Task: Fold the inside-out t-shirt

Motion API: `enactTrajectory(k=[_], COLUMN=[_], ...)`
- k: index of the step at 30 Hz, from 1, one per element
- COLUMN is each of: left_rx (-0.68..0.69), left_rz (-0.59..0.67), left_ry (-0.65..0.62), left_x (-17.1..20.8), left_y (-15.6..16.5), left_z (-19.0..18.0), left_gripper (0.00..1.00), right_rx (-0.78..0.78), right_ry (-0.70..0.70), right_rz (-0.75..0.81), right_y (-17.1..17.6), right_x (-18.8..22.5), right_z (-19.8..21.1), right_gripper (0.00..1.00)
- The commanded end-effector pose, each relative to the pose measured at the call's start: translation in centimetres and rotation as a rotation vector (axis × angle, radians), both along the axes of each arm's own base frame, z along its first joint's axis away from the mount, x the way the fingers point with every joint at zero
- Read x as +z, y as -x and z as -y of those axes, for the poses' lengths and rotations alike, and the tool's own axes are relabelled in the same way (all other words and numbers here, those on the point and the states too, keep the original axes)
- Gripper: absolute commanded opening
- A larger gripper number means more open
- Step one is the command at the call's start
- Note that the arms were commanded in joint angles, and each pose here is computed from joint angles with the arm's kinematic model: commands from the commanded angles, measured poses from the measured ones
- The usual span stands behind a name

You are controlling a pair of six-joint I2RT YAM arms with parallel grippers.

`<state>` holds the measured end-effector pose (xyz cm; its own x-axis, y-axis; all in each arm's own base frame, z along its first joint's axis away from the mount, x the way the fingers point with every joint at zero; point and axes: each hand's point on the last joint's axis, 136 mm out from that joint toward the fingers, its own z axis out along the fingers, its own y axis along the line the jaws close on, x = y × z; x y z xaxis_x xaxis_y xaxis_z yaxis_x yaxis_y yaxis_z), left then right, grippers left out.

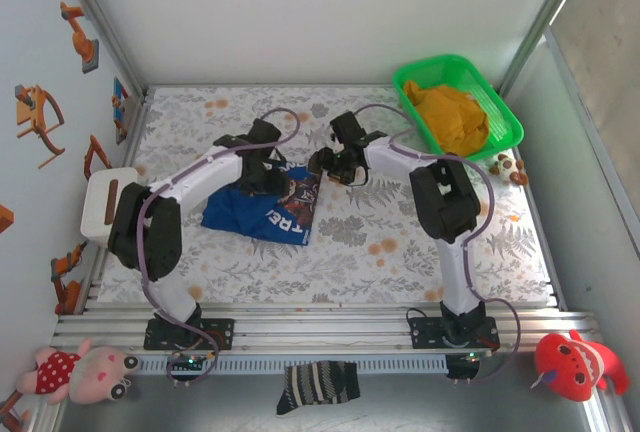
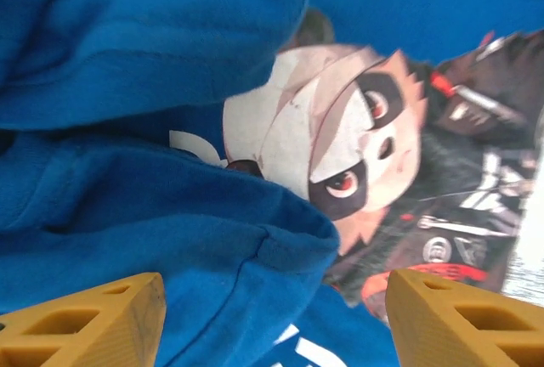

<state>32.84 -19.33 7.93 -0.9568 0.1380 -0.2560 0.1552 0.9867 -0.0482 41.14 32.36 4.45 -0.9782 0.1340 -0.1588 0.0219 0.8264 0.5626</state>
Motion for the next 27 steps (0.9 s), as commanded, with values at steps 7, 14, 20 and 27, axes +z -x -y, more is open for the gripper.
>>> enactTrajectory(k=[7,14,20,27], left_rx=[-0.026,0.168,0.489,0.594], left_rz=[0.057,0.129,0.099,0.172], left_ry=[-0.21,-0.145,0.053,0.162], left_x=[-1.2,1.7,0.6,2.3], left_y=[-0.6,-1.2,1.6,2.3], left_z=[-1.7,-6.2,-11.8,-14.4], left_gripper=[0.16,0.02,0.04,0.66], right_rx=[-0.029,-0.1,-0.142,-0.146], right_ry=[-0.091,-0.083,-0.058,-0.058], right_rz=[-0.01,-0.004,0.005,0.014], right_y=[-1.9,-2.5,-2.1,-1.2], right_x=[-0.1,-0.4,-0.5,-0.1], right_z=[-2.4,-0.5,1.6,2.4], right_gripper=[0.43,0.0,0.0,0.0])
